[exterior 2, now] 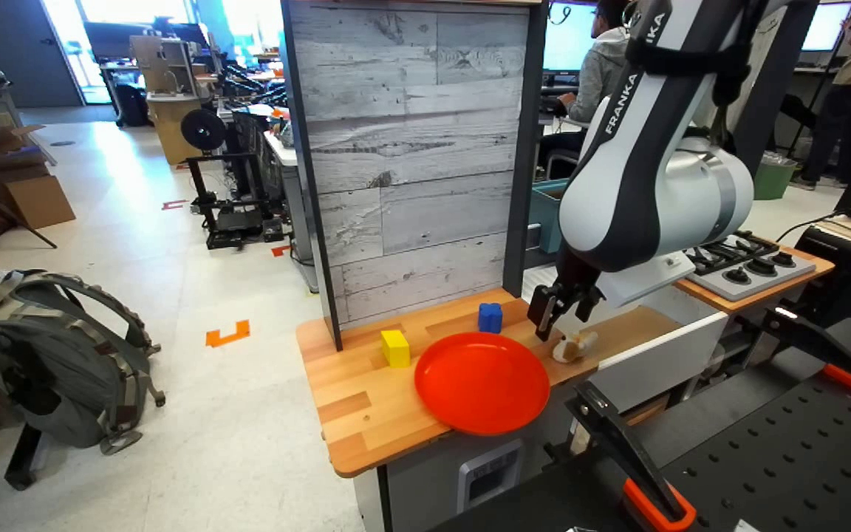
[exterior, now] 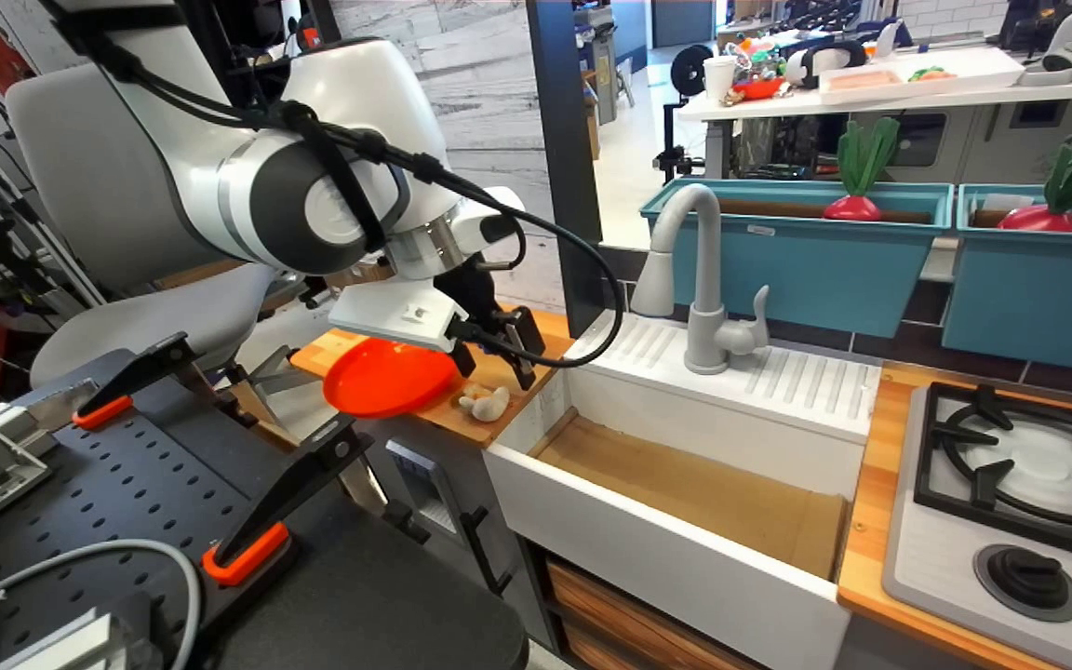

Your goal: Slide the tap to the center of the sink, remove the toy from the orange plate and put it on the base top

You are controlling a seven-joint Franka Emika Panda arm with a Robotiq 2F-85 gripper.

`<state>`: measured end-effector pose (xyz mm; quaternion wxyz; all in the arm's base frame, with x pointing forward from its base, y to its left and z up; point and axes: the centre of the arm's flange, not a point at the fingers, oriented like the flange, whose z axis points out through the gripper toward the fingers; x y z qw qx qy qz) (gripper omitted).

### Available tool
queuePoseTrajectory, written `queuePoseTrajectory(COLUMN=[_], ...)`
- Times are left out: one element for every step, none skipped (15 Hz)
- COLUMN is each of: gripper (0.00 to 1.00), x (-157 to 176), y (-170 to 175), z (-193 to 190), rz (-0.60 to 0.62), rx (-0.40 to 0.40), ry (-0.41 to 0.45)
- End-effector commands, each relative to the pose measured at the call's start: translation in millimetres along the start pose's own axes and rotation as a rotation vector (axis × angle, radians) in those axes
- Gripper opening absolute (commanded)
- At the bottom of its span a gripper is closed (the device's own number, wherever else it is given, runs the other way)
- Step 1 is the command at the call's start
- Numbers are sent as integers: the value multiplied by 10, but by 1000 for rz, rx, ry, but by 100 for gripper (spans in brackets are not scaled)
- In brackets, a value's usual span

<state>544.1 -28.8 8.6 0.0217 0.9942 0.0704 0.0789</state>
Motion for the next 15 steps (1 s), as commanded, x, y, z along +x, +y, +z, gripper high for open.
queuePoseTrajectory(gripper=[100,100,100,100,100,100,100,100,100,100,100,100,100,100,100], x=[6,6,6,6,7,1,-3,-25,-44,-81,-104,-126,56,30,4], y=[6,-1,-10,-20,-31,-50,-71,-117,-164,-223,-272,-320,-219,-262,-292], z=[-33,-40,-57,-87,-121,-208,-289,-436,-589,-763,-896,-996,-591,-703,-787], rz=[-27,-29,-28,-27,-26,-25,-26,-28,-28,-36,-44,-58,-24,-30,-35], rx=[14,15,16,22,25,26,28,21,18,20,20,21,17,19,21], ry=[20,22,24,25,26,36,43,63,88,121,141,148,120,128,130])
